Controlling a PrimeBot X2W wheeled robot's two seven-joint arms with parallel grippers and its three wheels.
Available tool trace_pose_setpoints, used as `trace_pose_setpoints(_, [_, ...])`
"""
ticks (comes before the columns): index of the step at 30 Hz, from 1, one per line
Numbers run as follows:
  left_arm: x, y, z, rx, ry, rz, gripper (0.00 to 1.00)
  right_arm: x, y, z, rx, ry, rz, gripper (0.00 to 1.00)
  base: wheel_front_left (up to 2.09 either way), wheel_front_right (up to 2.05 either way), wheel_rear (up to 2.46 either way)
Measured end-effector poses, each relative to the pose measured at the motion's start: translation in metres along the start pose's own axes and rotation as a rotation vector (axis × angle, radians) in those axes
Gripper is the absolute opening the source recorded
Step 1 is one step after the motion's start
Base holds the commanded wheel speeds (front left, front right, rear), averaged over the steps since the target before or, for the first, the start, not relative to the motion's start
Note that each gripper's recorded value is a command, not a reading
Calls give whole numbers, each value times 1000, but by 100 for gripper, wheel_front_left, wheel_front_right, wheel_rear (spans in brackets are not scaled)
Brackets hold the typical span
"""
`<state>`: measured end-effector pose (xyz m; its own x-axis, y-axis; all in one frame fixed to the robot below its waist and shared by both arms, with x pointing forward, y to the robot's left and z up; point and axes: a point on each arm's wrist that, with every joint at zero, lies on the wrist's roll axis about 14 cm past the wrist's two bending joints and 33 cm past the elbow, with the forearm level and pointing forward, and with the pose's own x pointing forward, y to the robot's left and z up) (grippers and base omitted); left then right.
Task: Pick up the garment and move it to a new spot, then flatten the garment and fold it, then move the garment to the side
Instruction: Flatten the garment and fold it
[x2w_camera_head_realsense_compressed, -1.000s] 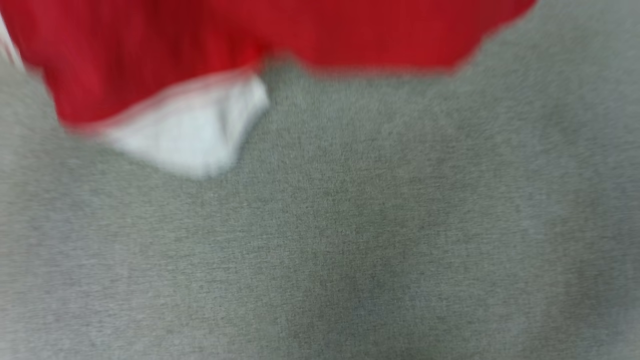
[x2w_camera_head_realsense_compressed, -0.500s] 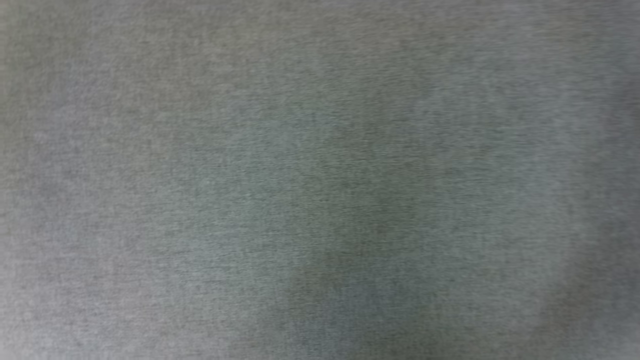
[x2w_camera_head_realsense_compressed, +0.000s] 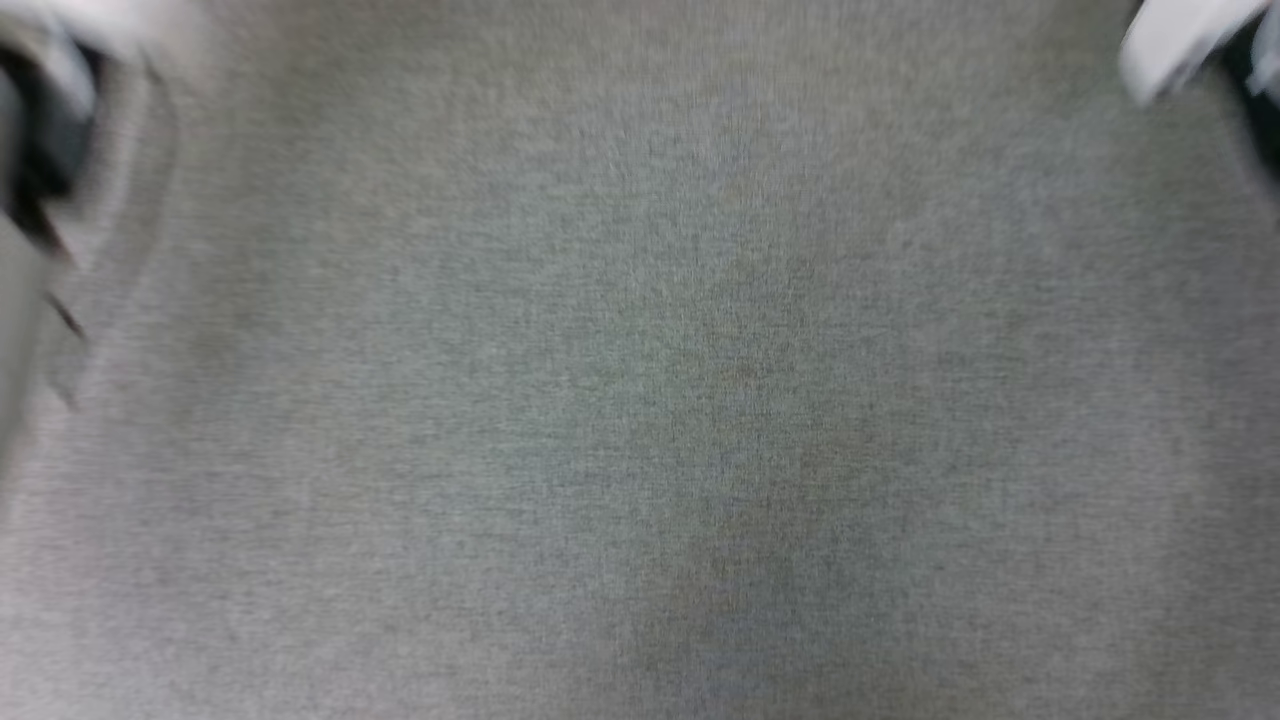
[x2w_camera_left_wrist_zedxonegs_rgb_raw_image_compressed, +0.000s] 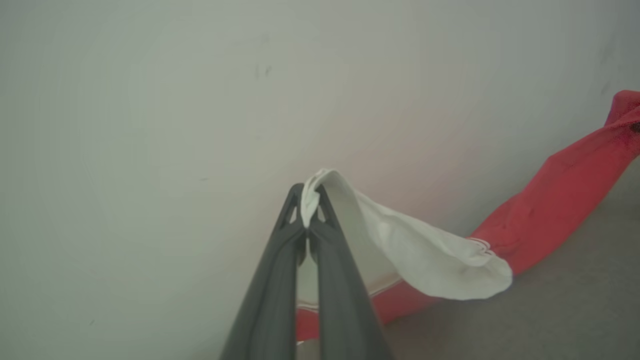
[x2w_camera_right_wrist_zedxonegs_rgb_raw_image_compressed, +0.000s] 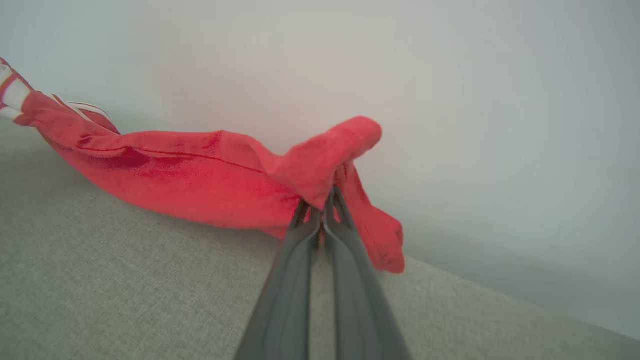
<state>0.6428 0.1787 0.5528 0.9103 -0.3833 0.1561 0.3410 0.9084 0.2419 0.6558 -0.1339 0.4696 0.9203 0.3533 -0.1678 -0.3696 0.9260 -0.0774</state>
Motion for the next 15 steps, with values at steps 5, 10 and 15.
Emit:
trace_pose_setpoints(5, [-61,-27,-26,-42,127,-8,0,-32,26,-19,-19,63,76,0,0,0,0])
trace_pose_setpoints(10, [-125,-41,-36,-100,238,21,0,-72,42,-35,-64,122,139,0,0,0,0])
trace_pose_setpoints(15, [-186,-44,-35,-126,336,72,0,-115,46,-49,-163,189,182,0,0,0,0])
